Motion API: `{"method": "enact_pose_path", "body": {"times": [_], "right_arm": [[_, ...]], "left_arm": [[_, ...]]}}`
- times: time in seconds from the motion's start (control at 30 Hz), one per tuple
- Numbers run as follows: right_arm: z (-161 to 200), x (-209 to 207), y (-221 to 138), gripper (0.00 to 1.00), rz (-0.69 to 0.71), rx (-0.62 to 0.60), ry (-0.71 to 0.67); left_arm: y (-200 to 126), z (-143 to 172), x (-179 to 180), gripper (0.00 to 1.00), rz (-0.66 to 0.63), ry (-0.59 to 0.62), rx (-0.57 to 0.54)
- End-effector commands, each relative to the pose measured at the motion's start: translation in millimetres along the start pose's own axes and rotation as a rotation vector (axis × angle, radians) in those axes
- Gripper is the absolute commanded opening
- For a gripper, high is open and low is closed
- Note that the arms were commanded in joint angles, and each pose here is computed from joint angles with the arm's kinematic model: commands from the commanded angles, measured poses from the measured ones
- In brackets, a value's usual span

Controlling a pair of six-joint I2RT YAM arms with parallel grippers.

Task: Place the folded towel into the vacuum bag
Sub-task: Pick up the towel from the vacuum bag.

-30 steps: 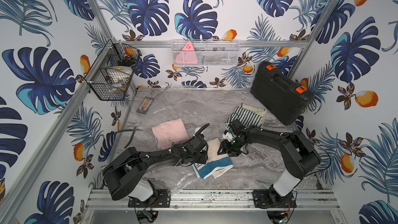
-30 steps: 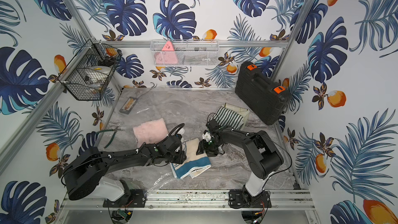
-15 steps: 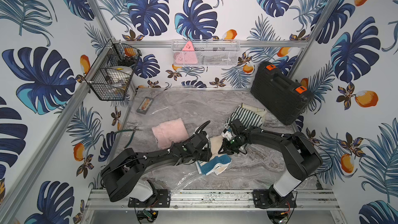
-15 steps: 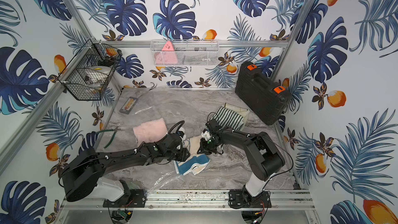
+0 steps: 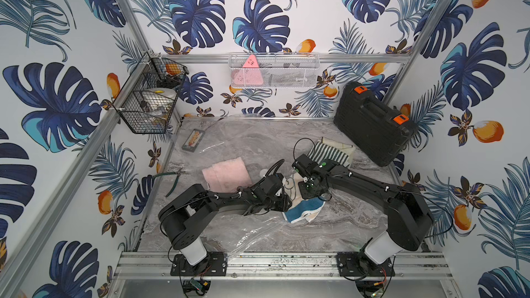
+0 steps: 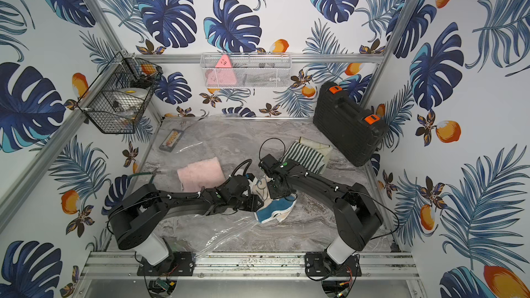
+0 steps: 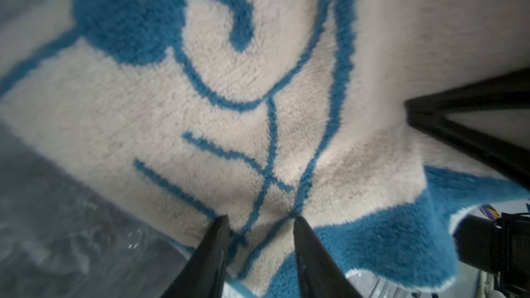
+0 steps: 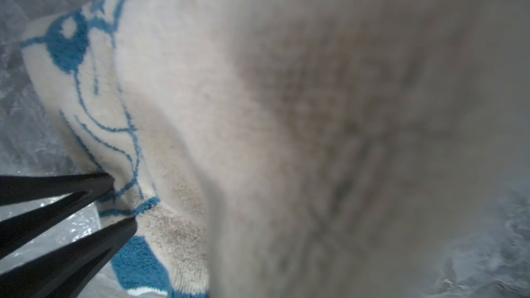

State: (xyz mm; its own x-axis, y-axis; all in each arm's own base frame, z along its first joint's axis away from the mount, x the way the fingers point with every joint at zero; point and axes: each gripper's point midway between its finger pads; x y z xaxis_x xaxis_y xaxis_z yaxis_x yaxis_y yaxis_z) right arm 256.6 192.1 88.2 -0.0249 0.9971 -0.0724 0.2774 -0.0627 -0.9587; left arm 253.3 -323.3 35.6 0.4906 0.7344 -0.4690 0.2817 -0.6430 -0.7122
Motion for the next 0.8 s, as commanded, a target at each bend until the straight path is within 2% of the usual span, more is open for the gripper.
{"method": "enact_pose_path", "body": {"times": [0.0,0.13,0.27,0.4,0.47,0.57,0.77], "right_arm": [[-3,-6,-12,0.07,0.102,-0.069,-0.042],[9,25,-19,0.08,0.007,-0.063,-0.035],[25,44,3,0.1,-0.074,-0.005,0.043],[43,44,30,0.16,-0.106,0.033,0.05],[49,48,34,0.23,-0.142,0.044,0.025],[55,54,35,0.45,-0.195,0.059,-0.005],[59,52,39,0.67,-0.19,0.058,-0.04]], "left_arm": [[11,-12,-5,0.39,0.054,-0.037,-0.062],[19,-5,0,0.37,0.044,-0.052,-0.04],[15,-5,-2,0.37,0.052,-0.059,-0.049],[3,0,1,0.37,0.036,-0.054,-0.041],[-3,1,5,0.37,0.023,-0.043,-0.038],[-13,3,14,0.37,-0.001,-0.042,-0.032],[-46,-3,31,0.39,-0.078,-0.023,-0.042]]}}
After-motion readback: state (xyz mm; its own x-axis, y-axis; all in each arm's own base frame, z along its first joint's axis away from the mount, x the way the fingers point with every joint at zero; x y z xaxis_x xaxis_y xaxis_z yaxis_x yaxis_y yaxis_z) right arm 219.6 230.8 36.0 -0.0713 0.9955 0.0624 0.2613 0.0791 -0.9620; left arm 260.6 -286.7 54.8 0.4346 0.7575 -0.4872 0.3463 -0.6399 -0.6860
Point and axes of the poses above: each gripper's point midway between its finger pads, its own y axis out along the fingers, its own x axis along the line the jaws close on, z = x × y, and after that the axes turned 15 degrees about y, right-handed
